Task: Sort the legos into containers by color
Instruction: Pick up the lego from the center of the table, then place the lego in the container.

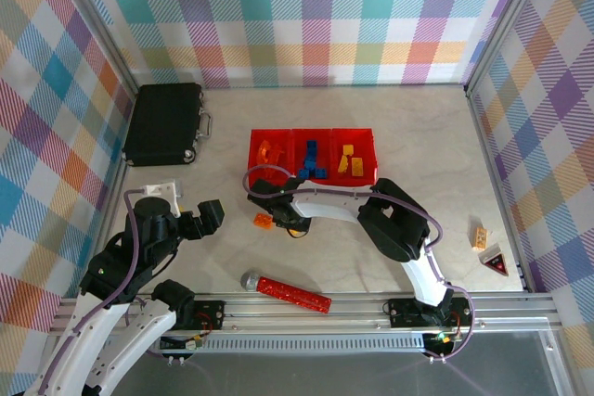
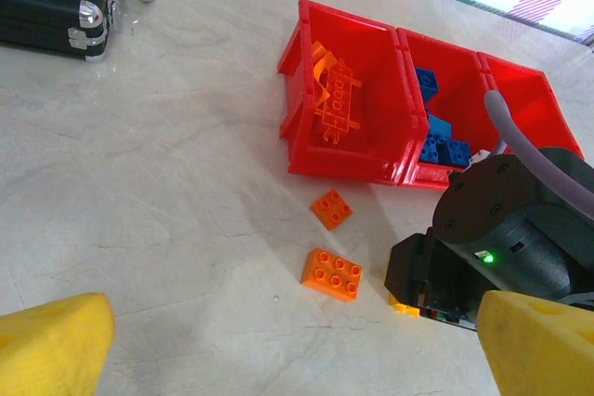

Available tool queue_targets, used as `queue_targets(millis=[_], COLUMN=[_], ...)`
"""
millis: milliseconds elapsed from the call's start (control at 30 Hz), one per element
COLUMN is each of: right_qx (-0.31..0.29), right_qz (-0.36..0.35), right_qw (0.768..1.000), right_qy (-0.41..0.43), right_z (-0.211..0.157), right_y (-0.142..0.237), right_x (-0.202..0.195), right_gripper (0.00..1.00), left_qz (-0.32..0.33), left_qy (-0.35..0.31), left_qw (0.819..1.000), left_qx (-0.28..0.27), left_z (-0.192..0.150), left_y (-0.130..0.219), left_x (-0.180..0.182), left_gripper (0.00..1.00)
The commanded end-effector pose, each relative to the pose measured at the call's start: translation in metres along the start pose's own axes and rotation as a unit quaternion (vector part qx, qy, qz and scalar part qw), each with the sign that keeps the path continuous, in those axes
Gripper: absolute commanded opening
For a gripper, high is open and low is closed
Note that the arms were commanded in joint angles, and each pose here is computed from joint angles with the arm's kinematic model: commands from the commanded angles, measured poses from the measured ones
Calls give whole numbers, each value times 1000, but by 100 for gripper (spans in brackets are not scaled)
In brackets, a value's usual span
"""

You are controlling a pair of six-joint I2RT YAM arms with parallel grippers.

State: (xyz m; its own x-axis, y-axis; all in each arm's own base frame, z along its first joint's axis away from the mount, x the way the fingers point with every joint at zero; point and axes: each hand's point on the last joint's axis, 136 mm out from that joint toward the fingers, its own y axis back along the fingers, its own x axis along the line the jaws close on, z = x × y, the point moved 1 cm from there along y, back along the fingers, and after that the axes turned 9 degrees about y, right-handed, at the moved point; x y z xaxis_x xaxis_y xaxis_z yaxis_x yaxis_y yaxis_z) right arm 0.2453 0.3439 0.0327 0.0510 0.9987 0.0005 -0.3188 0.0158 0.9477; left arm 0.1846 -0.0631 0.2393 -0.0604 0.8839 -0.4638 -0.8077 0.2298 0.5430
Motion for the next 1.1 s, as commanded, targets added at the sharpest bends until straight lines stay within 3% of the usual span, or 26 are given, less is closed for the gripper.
queue_targets(millis=[0,300,500,633,1067], right_qx=[-17,-98,-139,-96,-71], right_qz=[-26,-54,-46,-7,-48], right_qw=[999,993,988,994,989], right_qy=[14,40,54,57,124], right_z=[2,52,109,139,214], right_y=[9,59,85,67,1], right_x=[-16,-52,-85,-105,-138], right_gripper=[21,9,9,12,12], left_qz=[16,22,25,35,60], left_qy=[2,4,5,3,7], left_qw=[1000,1000,999,999,997], left_qx=[8,11,26,36,52], left_z=[-6,-8,-13,-14,-19], left_y=[-2,-5,-14,-17,-25], left_x=[7,9,8,9,14], left_gripper=[100,100,100,100,100])
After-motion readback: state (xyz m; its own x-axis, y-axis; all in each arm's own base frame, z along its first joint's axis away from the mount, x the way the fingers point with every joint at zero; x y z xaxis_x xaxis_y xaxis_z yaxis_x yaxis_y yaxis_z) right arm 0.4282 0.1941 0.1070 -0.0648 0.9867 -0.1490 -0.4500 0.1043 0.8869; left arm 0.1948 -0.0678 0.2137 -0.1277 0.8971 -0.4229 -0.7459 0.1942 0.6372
